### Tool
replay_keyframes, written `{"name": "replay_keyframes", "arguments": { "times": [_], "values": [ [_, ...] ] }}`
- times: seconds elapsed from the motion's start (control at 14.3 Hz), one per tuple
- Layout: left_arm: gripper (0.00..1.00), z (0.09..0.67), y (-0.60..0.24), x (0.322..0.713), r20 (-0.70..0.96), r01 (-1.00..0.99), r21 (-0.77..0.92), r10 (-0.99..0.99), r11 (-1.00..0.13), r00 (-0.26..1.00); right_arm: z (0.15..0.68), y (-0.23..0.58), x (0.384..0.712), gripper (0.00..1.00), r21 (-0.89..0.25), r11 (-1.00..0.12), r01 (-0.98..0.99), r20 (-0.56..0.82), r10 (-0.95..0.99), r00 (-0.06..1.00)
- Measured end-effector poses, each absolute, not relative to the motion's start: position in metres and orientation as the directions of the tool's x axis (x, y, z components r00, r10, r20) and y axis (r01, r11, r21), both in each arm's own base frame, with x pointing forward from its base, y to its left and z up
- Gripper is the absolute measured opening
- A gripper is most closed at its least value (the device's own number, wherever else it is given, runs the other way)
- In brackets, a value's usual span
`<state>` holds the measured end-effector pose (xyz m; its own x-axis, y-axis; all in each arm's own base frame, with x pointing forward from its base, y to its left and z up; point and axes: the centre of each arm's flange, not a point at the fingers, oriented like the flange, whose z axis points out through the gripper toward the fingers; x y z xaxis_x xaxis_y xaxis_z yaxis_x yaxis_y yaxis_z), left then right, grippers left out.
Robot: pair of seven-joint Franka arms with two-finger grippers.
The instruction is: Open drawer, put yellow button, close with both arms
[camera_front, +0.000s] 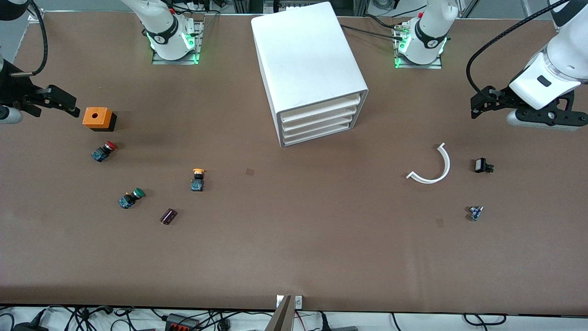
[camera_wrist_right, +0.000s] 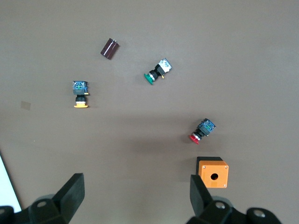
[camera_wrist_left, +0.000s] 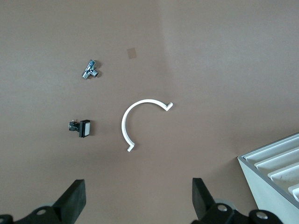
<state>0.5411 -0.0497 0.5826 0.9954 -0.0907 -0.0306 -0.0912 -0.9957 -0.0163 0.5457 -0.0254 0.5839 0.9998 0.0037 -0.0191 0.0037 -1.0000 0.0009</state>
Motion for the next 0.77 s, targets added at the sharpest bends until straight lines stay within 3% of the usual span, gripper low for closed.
{"name": "replay_keyframes", "arguments": {
  "times": [0.77],
  "values": [
    [1.0, 0.583, -0.05, 0.541, -0.03, -0.089, -0.016, -0.089, -0.996, 0.996, 0.562, -0.02, 0.553, 1.0, 0.0, -1.0, 0.021, -0.055, 0.021, 0.998]
  ]
}}
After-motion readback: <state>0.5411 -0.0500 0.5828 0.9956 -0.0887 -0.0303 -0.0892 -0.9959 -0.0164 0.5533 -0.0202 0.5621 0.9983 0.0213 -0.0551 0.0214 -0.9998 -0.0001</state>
